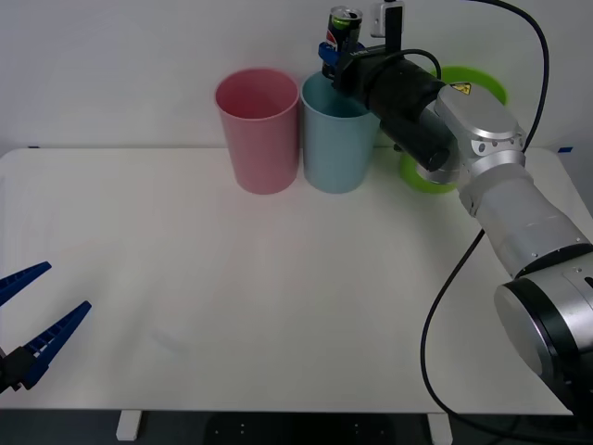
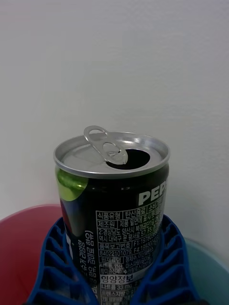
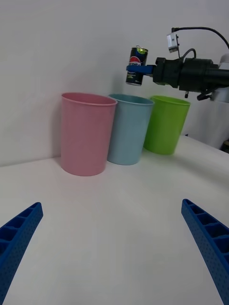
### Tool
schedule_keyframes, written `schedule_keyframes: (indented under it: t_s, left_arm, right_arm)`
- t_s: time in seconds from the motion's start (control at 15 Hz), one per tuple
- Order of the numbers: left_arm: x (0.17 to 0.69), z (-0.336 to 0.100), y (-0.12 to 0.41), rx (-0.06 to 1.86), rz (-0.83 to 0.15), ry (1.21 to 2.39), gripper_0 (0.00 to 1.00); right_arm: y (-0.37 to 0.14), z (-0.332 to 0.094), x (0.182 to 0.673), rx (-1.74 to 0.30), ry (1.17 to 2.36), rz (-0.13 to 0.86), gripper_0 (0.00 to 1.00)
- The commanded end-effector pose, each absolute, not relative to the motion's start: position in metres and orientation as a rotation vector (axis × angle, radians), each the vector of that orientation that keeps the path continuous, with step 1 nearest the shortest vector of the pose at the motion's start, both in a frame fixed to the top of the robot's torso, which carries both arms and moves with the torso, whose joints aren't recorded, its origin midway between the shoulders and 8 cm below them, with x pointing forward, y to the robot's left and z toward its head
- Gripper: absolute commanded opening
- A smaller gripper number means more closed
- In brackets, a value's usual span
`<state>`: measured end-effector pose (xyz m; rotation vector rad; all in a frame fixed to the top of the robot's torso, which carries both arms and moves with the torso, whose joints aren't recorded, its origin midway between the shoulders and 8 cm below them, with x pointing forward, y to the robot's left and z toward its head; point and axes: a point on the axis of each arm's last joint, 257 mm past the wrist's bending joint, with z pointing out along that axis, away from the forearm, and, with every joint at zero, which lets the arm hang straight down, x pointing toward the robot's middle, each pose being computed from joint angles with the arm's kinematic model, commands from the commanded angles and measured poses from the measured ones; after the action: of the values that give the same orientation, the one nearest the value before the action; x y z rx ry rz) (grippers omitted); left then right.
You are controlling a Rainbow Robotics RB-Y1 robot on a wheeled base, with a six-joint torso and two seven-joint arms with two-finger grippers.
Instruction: Grasp the object on the table and drop it into the matching bin: aluminum can to the light blue bin, PET bottle to the pink bin.
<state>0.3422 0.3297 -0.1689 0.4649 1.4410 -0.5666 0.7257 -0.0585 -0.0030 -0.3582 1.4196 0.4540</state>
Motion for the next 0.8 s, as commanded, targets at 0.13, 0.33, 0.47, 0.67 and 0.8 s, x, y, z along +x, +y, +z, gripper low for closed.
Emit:
schedule_keyframes:
  t_s: [0.13, 0.33, 0.47, 0.67, 0.8]
  left_arm:
    - [0.3423, -0.1689, 0.3297, 0.465, -0.567, 1.441, 1.00]
    - [0.3423, -0.1689, 0.3297, 0.465, -0.567, 1.441, 1.00]
    - [0.3423, -0.1689, 0.3297, 0.465, -0.567, 1.441, 1.00]
    - [0.3423, -0.1689, 0.3297, 0.465, -0.567, 1.441, 1.00]
    - [0.3423, -0.1689, 0.3297, 0.465, -0.567, 1.441, 1.00]
  right_arm:
    - [-0.0583, -0.0022, 0.7256, -0.360, 1.418, 0.452, 0.12]
    - [-0.0594, -0.0012, 0.7256, -0.421, 1.395, 0.383, 1.00]
    - [-0.0597, -0.0020, 0.7251, -0.423, 1.396, 0.385, 1.00]
    - [-0.0592, -0.0010, 0.7246, -0.414, 1.396, 0.401, 1.00]
    - [-0.0586, -0.0005, 0.7237, -0.418, 1.395, 0.411, 1.00]
